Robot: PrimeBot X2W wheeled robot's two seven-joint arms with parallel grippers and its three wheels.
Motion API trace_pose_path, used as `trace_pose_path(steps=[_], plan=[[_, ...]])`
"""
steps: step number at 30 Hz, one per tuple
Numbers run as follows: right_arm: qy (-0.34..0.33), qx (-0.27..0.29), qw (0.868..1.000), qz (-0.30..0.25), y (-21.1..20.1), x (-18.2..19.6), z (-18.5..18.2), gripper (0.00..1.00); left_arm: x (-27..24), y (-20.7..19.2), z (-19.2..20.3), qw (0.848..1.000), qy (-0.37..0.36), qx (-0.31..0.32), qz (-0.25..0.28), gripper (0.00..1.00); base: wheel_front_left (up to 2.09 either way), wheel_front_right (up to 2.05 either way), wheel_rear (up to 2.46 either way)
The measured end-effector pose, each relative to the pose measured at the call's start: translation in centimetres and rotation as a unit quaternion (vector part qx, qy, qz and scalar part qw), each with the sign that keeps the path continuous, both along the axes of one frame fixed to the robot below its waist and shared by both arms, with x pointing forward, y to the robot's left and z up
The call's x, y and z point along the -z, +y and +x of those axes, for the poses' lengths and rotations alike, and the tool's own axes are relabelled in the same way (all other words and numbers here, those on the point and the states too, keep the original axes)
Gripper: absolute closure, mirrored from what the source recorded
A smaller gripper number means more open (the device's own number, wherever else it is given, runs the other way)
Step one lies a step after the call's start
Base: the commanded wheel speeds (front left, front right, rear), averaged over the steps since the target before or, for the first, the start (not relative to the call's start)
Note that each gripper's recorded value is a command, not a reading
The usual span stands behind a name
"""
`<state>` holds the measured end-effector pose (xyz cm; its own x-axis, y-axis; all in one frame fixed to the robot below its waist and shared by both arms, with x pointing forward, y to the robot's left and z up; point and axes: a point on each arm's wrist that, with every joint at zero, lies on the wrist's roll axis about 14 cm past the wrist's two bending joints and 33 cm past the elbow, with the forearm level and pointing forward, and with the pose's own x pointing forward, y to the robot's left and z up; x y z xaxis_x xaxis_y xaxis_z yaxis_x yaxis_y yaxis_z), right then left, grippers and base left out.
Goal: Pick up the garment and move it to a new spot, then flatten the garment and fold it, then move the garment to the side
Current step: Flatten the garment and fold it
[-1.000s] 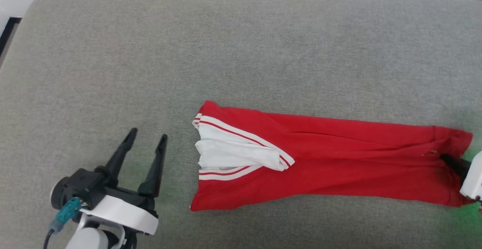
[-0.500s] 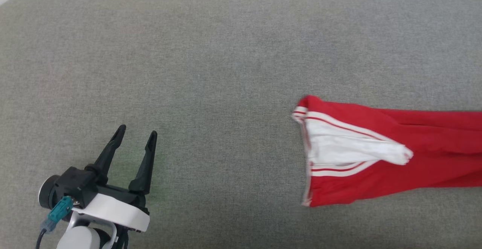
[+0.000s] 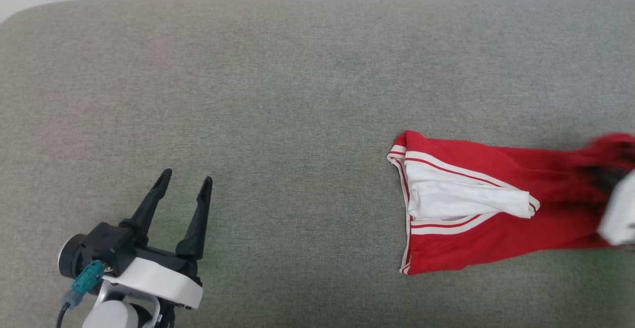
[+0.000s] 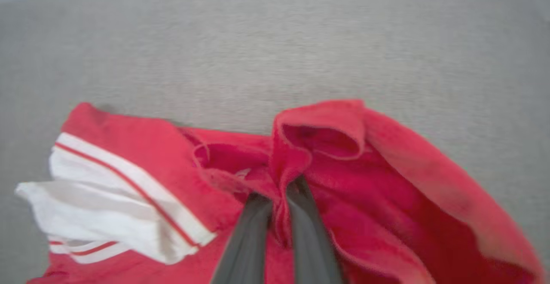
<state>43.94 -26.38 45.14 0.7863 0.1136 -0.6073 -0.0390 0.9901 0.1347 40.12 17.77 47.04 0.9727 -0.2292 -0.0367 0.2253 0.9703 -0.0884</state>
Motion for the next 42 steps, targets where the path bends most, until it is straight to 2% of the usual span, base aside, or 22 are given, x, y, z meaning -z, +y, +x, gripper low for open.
trace_pose_path(steps=[4, 11, 18, 24, 26, 27, 33, 37, 42], plan=[[0.000, -0.107, 0.994, 0.026, 7.4, -0.7, -0.3, 1.00, -0.1, 0.1, -0.3, 1.000, 0.000, -0.003, -0.001, 0.00, 0.00, 0.00, 0.00], [0.003, -0.248, 0.968, 0.044, 17.1, -1.3, -1.1, 1.00, 0.0, 0.6, -1.0, 1.000, 0.004, -0.015, -0.007, 0.00, 0.00, 0.00, 0.00], [0.045, -0.302, 0.951, 0.042, 20.8, 1.4, -1.7, 1.00, -0.1, 1.3, -1.3, 0.999, 0.005, -0.030, -0.010, 0.00, 0.00, 0.00, 0.00], [0.069, -0.301, 0.950, 0.041, 20.9, 4.0, -1.8, 0.98, 0.3, 1.8, -1.2, 0.999, 0.011, -0.039, -0.011, 0.00, 0.00, 0.00, 0.00], [0.067, -0.302, 0.950, 0.041, 21.0, 4.3, -1.8, 0.29, 0.2, 1.7, -1.0, 0.999, 0.010, -0.038, -0.012, 0.00, 0.00, 0.00, 0.00], [0.060, -0.300, 0.951, 0.044, 21.1, 4.1, -1.7, 0.00, 0.3, 1.7, -0.9, 0.999, 0.010, -0.038, -0.012, 0.00, 0.00, 0.00, 0.00], [-0.023, -0.271, 0.959, 0.083, 21.1, -0.1, 0.4, 0.00, -0.2, 1.4, -0.5, 0.999, 0.003, -0.033, -0.018, 0.00, 0.00, 0.00, 0.00], [-0.082, -0.247, 0.962, 0.089, 19.6, -3.1, 1.4, 0.00, 0.0, 0.6, -0.6, 0.999, 0.007, -0.025, -0.028, 0.00, 0.00, 0.00, 0.00], [-0.103, -0.208, 0.969, 0.079, 16.3, -3.6, 1.1, 0.00, -0.4, -0.5, -0.4, 0.999, 0.002, -0.011, -0.040, 0.00, 0.00, 0.00, 0.00]])
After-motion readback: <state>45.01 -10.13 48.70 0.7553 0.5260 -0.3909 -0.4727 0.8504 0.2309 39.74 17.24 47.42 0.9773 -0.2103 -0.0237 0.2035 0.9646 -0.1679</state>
